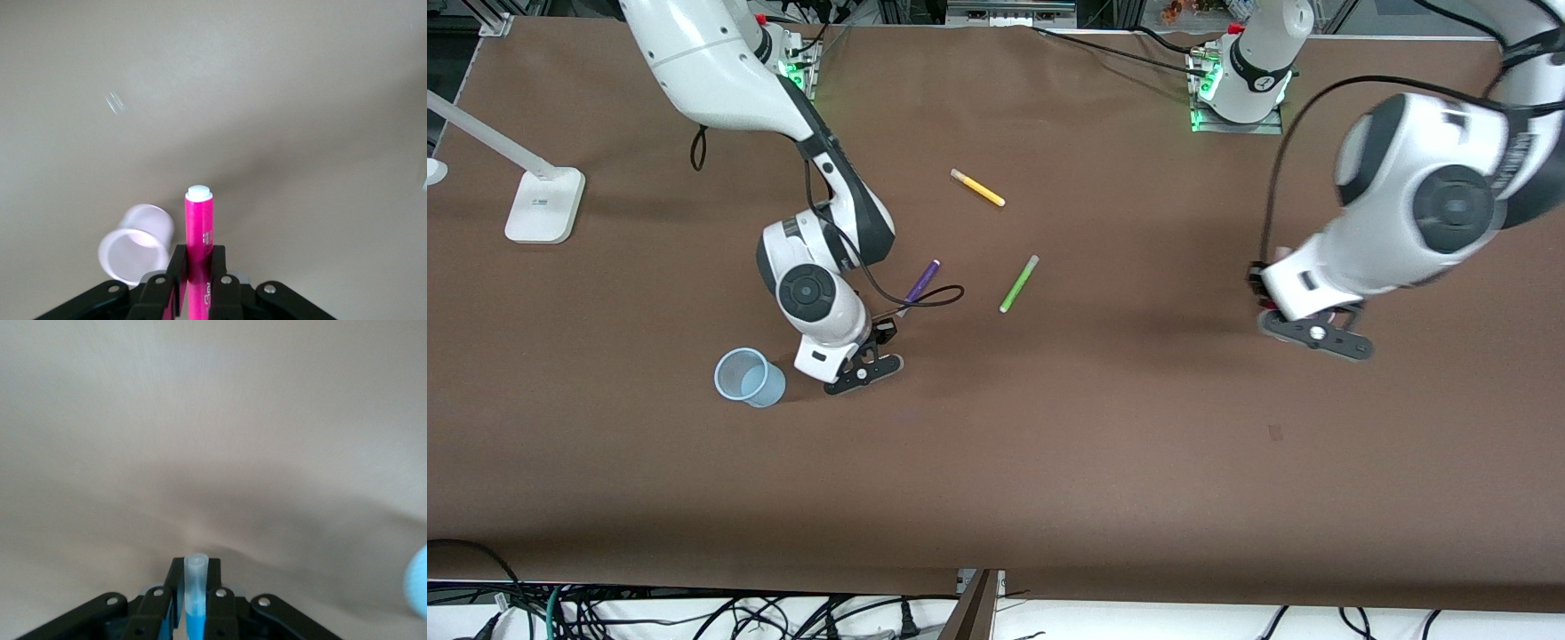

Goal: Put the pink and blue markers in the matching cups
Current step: 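Carry the pink marker to the pink cup while the right gripper carries blue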

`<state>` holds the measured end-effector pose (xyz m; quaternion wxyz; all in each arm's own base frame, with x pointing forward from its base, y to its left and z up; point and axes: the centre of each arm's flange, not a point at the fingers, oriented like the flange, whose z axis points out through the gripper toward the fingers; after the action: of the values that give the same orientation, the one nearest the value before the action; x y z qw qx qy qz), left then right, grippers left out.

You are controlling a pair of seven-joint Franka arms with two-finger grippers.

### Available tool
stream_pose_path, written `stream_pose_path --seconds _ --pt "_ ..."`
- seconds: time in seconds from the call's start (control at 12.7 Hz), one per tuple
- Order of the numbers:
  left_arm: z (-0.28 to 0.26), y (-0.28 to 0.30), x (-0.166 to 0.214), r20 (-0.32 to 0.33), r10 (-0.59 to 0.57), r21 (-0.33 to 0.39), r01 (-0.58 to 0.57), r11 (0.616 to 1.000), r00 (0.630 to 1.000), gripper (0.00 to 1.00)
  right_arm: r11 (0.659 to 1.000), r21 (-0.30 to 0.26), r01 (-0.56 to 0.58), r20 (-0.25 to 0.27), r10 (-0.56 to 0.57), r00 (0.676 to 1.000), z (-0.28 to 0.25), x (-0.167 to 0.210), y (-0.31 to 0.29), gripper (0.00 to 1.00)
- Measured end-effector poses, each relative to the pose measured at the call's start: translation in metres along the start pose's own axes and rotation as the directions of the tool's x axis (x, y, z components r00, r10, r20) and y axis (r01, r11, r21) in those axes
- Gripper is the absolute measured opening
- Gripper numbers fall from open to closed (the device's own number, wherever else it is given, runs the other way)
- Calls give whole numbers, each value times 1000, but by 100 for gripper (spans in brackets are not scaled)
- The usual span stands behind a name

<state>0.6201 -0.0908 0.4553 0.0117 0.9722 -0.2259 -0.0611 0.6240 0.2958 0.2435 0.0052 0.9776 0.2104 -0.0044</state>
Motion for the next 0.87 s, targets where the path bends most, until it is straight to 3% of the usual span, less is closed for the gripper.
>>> stream_pose_path --seconds 0.16,0.31,0.47,0.63,0.87 --pt "2 -43 -13 -60 165 -60 -168 984 985 18 1000 -8 28 -63 -28 998 -46 4 13 16" --pt "14 -66 -25 -138 308 -148 -327 933 941 18 994 -35 107 -103 -110 989 -77 5 33 16" --pt "40 -84 -40 -261 406 -238 -466 852 876 18 978 -44 205 -126 -209 970 -95 3 60 16" --pt "75 -111 -65 -398 443 -294 -569 768 803 18 958 0 285 -162 -282 946 -105 1 80 16" --pt "120 -150 -108 -549 457 -286 -671 684 700 18 906 26 422 -223 -406 886 -112 -1 112 16"
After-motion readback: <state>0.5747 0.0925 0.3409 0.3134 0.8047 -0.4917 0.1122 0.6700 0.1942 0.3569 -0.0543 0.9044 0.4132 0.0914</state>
